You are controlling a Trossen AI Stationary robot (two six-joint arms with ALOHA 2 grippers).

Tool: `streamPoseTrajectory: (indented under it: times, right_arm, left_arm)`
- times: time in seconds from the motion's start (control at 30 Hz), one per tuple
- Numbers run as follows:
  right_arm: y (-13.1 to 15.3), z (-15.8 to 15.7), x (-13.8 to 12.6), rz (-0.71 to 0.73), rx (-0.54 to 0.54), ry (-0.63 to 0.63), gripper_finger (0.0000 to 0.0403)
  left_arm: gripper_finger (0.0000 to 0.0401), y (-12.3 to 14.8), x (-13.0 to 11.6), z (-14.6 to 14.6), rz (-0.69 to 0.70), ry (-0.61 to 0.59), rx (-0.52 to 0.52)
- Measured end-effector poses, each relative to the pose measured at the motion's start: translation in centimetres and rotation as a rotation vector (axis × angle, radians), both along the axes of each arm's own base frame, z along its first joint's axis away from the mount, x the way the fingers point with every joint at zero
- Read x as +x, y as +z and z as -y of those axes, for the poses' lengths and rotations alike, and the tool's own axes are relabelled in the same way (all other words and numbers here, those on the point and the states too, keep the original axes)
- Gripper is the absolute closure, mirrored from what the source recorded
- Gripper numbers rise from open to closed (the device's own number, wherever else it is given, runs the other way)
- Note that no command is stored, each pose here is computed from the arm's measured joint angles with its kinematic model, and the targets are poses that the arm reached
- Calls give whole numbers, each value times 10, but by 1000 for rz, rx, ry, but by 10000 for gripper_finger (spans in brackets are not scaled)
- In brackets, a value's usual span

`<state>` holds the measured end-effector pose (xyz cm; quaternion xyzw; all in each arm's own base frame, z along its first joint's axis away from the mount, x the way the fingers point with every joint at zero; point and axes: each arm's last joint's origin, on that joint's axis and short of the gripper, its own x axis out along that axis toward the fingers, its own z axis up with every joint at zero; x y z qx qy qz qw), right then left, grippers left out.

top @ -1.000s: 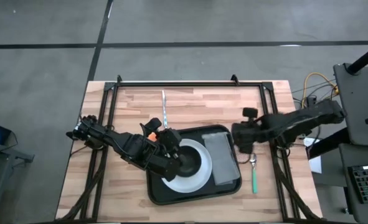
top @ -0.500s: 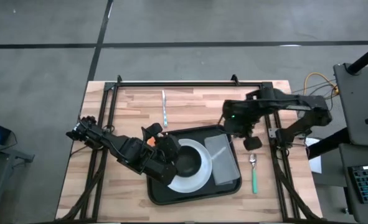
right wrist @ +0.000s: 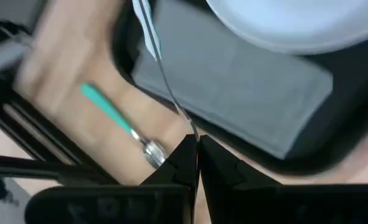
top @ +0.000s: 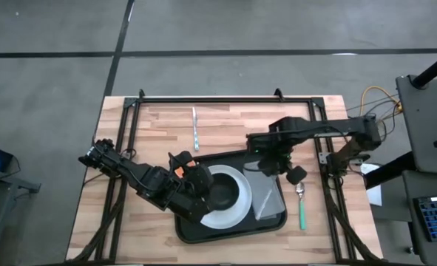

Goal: Set up tray
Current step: Put the blue fork on top of the gray napkin

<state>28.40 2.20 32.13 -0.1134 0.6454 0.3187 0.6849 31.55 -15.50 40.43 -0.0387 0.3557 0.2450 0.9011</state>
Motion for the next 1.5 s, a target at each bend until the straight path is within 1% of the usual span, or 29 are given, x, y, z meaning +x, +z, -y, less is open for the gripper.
streamPoseTrajectory:
  times: [0.13,0.23,0.33,0.47,0.67,0.87,1.03,1.2,1.37,1.5]
  right_arm:
    - [-30,1,12,-130,-45,0,395]
    - [-53,1,20,-213,-90,25,395]
    - [-71,3,28,-270,-101,35,395]
    - [-81,8,33,-292,-118,59,395]
    - [-99,19,42,-346,-127,34,395]
    - [-126,21,52,-420,-128,24,395]
    - [-145,20,60,-428,-125,17,394]
    - [-150,20,61,-448,-128,7,385]
    - [-150,20,61,-451,-132,-7,354]
    - [-144,21,62,-432,-138,-13,326]
  left_arm:
    - [331,0,0,0,2,0,-2]
    - [331,0,0,0,4,-1,-3]
    - [331,0,0,2,8,-3,-6]
    - [331,0,-2,5,8,-11,-7]
    - [331,0,-5,11,8,-31,-7]
    - [331,0,-5,11,8,-31,-7]
    - [331,0,-5,11,7,-32,-6]
    - [331,-1,-5,12,-23,-68,-35]
    - [331,2,-7,11,-19,-72,-45]
    - [331,4,-8,10,-14,-72,-47]
